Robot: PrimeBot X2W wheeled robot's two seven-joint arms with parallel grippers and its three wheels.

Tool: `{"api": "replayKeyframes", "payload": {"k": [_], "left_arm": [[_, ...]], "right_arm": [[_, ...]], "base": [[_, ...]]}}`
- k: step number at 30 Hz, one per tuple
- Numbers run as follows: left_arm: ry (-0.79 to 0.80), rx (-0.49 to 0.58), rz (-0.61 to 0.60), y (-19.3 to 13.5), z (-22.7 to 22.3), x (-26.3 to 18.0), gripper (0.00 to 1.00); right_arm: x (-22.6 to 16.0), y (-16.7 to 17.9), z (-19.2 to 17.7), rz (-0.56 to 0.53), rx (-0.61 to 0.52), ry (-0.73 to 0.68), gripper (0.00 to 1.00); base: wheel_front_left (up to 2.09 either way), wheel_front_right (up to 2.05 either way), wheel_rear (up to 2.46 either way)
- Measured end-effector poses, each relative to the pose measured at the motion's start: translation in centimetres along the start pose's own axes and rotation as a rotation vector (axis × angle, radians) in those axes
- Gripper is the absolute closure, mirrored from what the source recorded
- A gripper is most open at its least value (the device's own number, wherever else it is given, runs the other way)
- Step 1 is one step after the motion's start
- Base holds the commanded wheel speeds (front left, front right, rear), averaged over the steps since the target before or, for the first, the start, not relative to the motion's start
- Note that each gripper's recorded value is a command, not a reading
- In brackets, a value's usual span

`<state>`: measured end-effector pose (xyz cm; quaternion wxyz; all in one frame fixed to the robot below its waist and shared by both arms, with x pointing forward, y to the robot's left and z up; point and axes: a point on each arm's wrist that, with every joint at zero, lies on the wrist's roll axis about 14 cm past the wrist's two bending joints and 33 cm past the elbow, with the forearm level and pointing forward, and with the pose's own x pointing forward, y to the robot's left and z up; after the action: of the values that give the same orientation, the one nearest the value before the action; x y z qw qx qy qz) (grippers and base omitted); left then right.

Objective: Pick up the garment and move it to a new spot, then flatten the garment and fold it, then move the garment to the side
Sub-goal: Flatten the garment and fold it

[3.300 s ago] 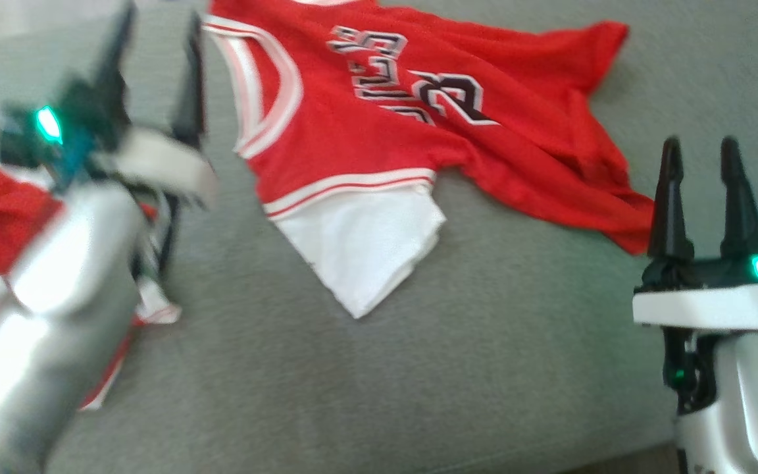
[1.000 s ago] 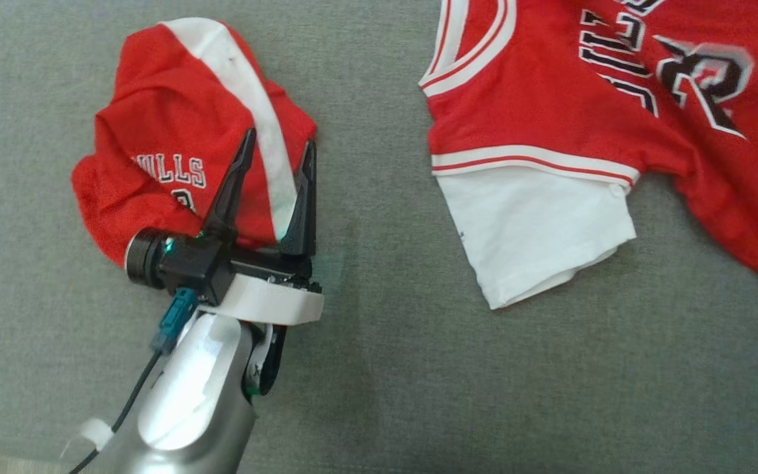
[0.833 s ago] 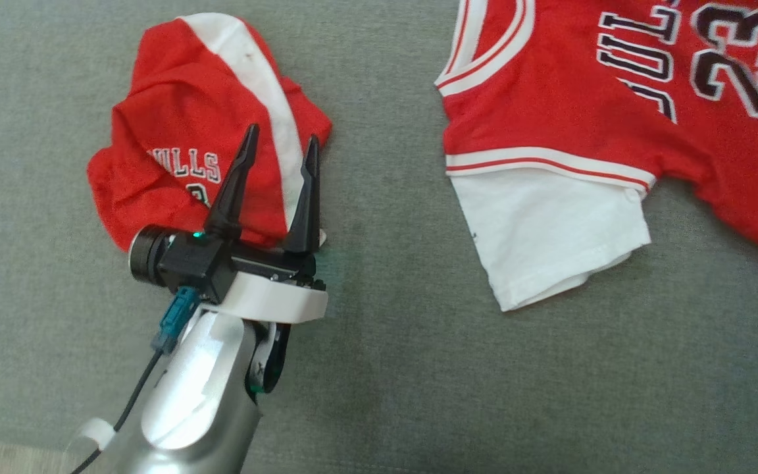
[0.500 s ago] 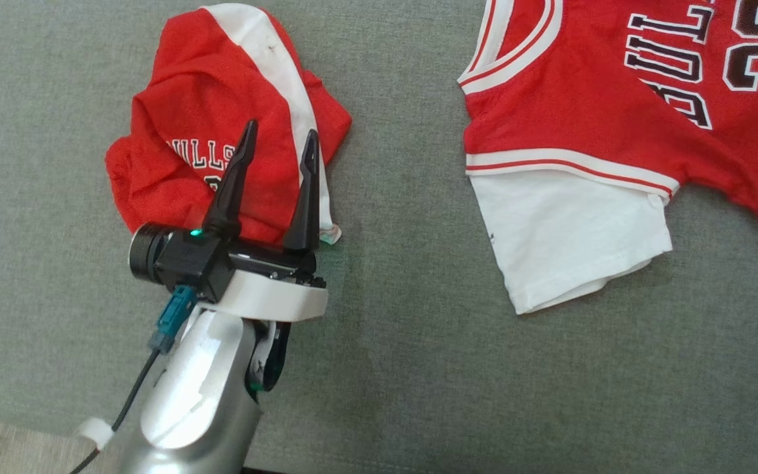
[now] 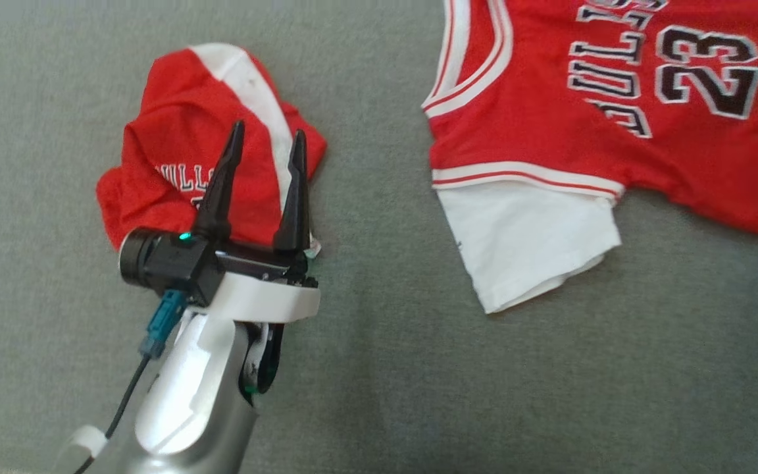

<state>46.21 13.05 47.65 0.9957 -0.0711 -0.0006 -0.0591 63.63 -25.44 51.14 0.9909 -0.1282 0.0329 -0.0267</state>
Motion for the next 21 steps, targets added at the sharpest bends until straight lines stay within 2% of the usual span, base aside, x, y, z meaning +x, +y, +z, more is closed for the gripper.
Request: {"api": "replayKeyframes", "payload": {"k": [6,9,15,21], "left_arm": [[-0.031,-0.019,-0.035,-1.8,1.4,-1.1,0.00],[-0.042,-0.027,-0.060,-2.9,1.9,-1.7,0.00],[-0.047,-0.045,-0.114,-5.4,2.4,-2.8,0.00],[0.002,-0.052,-0.151,-6.9,1.0,-3.7,0.00]], "right_arm": [[-5.3,3.5,0.9,0.096,0.062,-0.081,0.00],[-8.5,4.0,1.5,0.119,0.100,-0.119,0.00],[-17.0,3.2,0.2,0.078,0.223,-0.110,0.00],[-23.2,3.0,-2.7,0.021,0.312,-0.035,0.00]], "base": [[0.00,0.00,0.00],[0.00,0.00,0.00],[0.00,0.00,0.00],[0.00,0.00,0.00]]}}
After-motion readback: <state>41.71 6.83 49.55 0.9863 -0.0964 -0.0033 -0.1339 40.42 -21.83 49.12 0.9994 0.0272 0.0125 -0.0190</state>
